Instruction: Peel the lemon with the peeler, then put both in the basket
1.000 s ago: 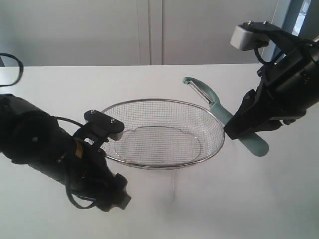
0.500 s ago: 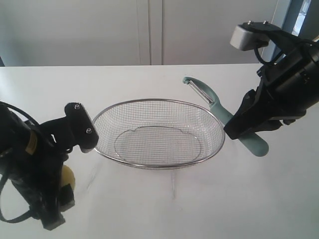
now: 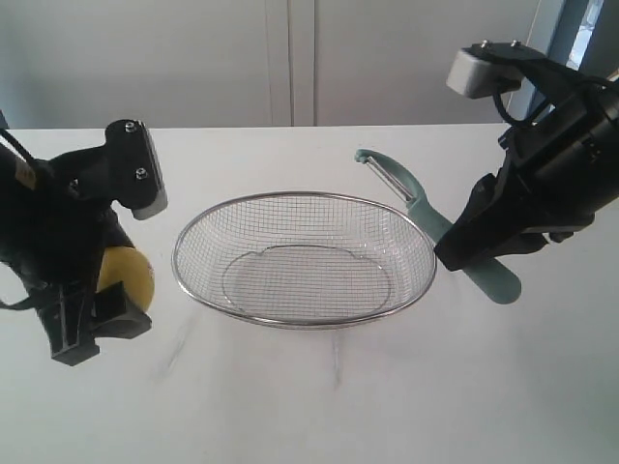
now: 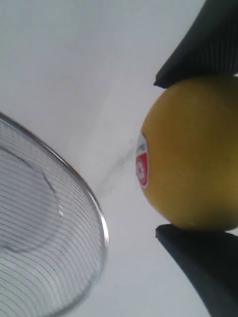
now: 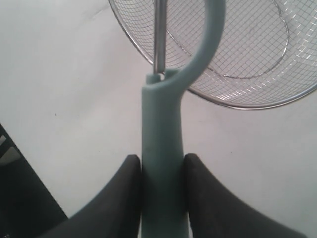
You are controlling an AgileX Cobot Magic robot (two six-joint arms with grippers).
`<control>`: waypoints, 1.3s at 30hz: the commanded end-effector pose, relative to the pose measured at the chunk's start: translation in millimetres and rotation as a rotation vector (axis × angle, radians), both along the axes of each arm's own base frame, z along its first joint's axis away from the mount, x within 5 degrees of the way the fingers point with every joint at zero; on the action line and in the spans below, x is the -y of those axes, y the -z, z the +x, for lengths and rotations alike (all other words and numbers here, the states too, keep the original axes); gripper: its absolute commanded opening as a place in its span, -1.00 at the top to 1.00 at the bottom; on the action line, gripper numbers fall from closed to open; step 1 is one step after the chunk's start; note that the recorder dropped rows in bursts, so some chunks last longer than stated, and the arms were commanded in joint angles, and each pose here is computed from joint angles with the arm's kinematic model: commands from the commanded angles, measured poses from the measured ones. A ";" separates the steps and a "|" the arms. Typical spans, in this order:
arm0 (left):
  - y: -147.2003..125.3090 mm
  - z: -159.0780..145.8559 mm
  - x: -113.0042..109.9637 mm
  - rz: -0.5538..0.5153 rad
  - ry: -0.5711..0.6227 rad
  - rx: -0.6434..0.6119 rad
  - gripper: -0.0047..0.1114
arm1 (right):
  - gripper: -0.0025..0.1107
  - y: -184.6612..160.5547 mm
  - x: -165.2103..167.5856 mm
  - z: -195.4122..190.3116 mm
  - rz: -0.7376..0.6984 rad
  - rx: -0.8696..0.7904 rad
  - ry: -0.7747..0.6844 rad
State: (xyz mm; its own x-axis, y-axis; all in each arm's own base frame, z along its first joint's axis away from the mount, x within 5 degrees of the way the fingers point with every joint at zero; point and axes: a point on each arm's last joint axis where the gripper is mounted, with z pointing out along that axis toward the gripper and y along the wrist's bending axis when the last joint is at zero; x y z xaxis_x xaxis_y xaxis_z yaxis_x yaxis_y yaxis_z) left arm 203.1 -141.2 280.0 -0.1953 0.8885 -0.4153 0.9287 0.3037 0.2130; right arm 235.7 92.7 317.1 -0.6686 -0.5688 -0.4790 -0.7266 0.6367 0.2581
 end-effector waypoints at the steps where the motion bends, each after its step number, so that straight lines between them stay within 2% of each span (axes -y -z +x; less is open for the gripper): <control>1: -12.3 -8.2 8.7 -0.227 0.231 -0.054 0.92 | 0.96 -1.6 -0.3 -0.8 0.007 0.016 -0.004; 4: -21.4 -12.4 12.7 -0.378 0.359 -0.060 0.92 | 0.96 -2.7 -0.2 4.2 0.012 0.064 0.025; 8: -21.8 -11.2 12.1 -0.379 0.363 -0.046 0.92 | 0.96 -4.8 -0.1 10.8 0.026 0.121 0.074; 14: -22.7 -7.9 12.4 -0.385 0.340 -0.016 0.92 | 0.96 -6.4 -2.3 11.3 0.065 0.106 0.108; 19: -22.5 -8.7 12.4 -0.386 0.343 -0.025 0.92 | 0.96 -1.5 -12.2 10.7 0.185 0.004 0.115; 22: -22.4 -9.2 12.4 -0.386 0.347 -0.030 0.92 | 0.96 22.3 -20.0 18.7 0.292 -0.073 0.183; 25: -22.5 -9.2 12.5 -0.390 0.337 -0.036 0.92 | 0.96 30.5 -20.2 24.2 0.278 -0.057 0.175; 28: -23.0 -7.3 12.6 -0.421 0.224 -0.088 0.92 | 0.96 30.7 -27.1 22.7 0.263 -0.008 0.110; 30: -23.2 -5.8 12.6 -0.438 0.162 -0.111 0.92 | 0.96 31.9 -36.3 20.2 0.242 0.021 0.068; 33: -22.7 -5.9 12.2 -0.444 0.115 -0.144 0.92 | 0.96 38.2 -61.8 8.8 0.113 0.098 -0.033; 39: -22.4 -5.9 11.8 -0.454 0.061 -0.180 0.92 | 0.96 39.7 -91.0 -2.5 0.035 0.206 -0.055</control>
State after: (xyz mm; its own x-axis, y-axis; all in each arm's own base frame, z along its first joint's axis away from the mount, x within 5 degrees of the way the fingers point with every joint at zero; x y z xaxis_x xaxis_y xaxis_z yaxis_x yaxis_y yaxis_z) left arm 199.1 -153.1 298.0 -0.2194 0.6602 -0.7183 0.9652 0.2543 -0.0611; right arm 235.8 175.0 277.5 -0.5526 -0.5717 -0.6065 -0.7966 0.5763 0.1826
